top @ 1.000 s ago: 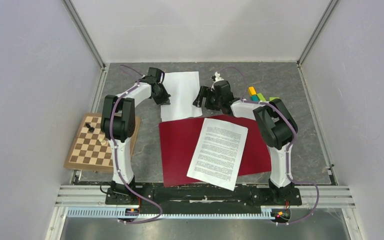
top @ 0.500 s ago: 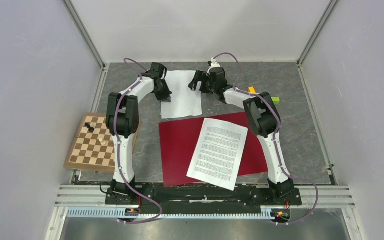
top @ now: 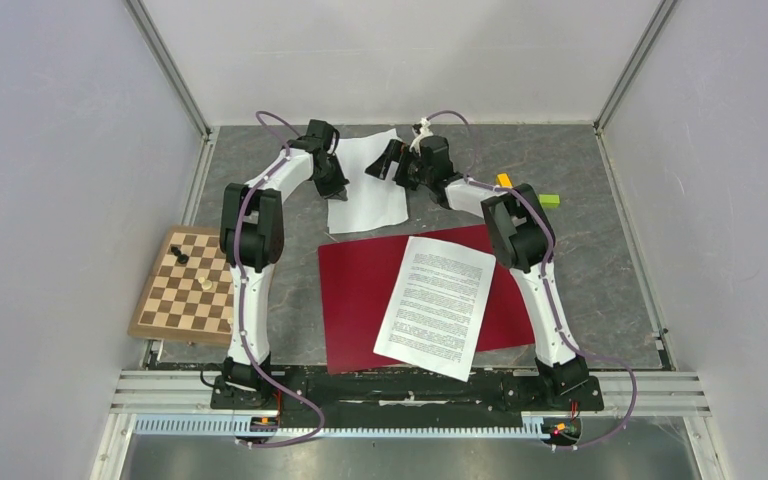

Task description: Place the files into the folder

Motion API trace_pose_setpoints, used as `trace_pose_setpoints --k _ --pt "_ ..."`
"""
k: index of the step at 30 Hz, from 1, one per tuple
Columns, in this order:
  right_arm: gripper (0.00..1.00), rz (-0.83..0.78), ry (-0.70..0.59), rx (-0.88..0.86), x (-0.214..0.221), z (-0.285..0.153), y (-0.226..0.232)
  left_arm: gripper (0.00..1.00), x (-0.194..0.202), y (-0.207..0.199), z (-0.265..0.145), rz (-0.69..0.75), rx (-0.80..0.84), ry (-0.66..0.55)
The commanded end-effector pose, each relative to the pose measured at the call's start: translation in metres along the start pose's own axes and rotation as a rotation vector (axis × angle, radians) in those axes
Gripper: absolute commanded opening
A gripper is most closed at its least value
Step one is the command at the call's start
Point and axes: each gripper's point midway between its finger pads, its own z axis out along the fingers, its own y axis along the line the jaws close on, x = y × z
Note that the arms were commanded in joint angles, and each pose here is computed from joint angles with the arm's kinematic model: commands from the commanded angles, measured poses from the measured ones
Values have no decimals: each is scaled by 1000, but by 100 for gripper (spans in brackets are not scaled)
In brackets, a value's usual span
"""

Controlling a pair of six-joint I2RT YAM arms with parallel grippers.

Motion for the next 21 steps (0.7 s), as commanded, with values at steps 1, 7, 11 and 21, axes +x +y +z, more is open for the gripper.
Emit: trace_pose_setpoints --k 1,7,11,21 --pt "98 101 55 -150 3 -17 37 2 21 10 20 46 -35 76" --pt "98 179 64 -306 -10 -47 83 2 23 12 23 41 -45 83" --pt "97 186 52 -325 -12 -69 98 2 25 13 25 34 -47 89" --pt "77 133 91 -94 -3 -58 55 2 25 10 23 34 -35 91"
